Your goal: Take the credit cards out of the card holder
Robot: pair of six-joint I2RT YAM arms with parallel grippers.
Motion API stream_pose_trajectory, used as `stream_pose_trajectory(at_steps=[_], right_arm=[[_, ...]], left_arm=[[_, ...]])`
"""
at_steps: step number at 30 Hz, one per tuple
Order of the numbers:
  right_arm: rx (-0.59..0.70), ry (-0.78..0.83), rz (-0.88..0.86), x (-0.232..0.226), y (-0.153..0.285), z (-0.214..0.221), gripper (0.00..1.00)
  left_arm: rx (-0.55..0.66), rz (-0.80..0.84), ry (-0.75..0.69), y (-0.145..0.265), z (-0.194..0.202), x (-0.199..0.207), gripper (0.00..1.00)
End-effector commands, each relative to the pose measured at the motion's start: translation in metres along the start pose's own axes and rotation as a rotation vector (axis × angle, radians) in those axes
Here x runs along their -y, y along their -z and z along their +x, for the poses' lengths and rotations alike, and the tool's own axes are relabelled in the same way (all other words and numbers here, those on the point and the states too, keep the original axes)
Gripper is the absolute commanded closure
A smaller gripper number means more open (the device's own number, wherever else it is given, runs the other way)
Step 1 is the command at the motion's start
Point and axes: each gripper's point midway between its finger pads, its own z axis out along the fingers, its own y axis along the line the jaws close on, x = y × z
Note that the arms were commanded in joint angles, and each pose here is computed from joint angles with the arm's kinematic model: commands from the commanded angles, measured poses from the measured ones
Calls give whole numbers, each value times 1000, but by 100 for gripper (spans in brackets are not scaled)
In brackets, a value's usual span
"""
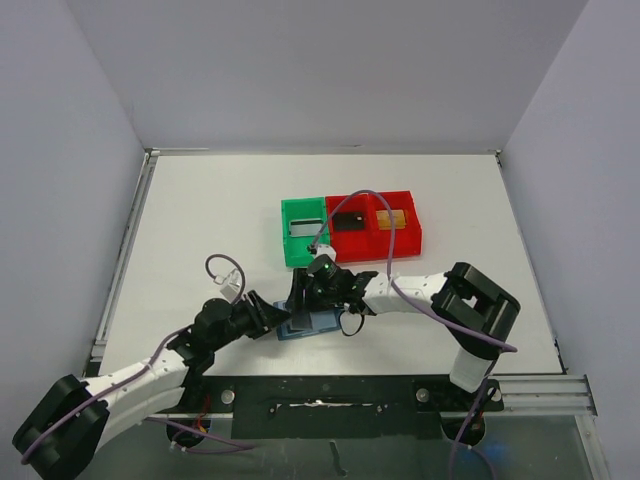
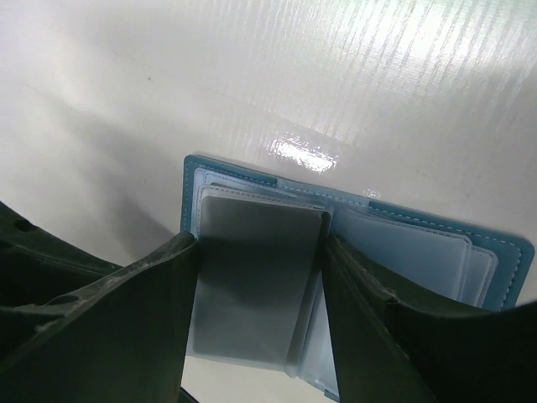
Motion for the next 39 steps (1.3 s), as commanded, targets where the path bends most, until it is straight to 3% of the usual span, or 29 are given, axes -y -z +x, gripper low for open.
stream_pose_trajectory(at_steps=[1,13,19,23,30,39], right_arm=[[-92,9,21,17,-7,29,50],[-86,8,-4,10,-2,26,49],[-75,12,-56,-1,5,21,48],[-72,4,-95,-7,12,16,44],[-10,-3,-134,-18,37,-4,24],[124,-20,-18,3,74,-31,22]], left_arm=[[-16,139,-43,-2,0,29,65],[-59,112,-46,-9,9,19,61],[-108,168,-86,-17,12,34,65],[-118,189,-87,-19,12,39,68],[-129,203,-88,-22,11,47,64],[-141,216,-89,-23,10,55,61]])
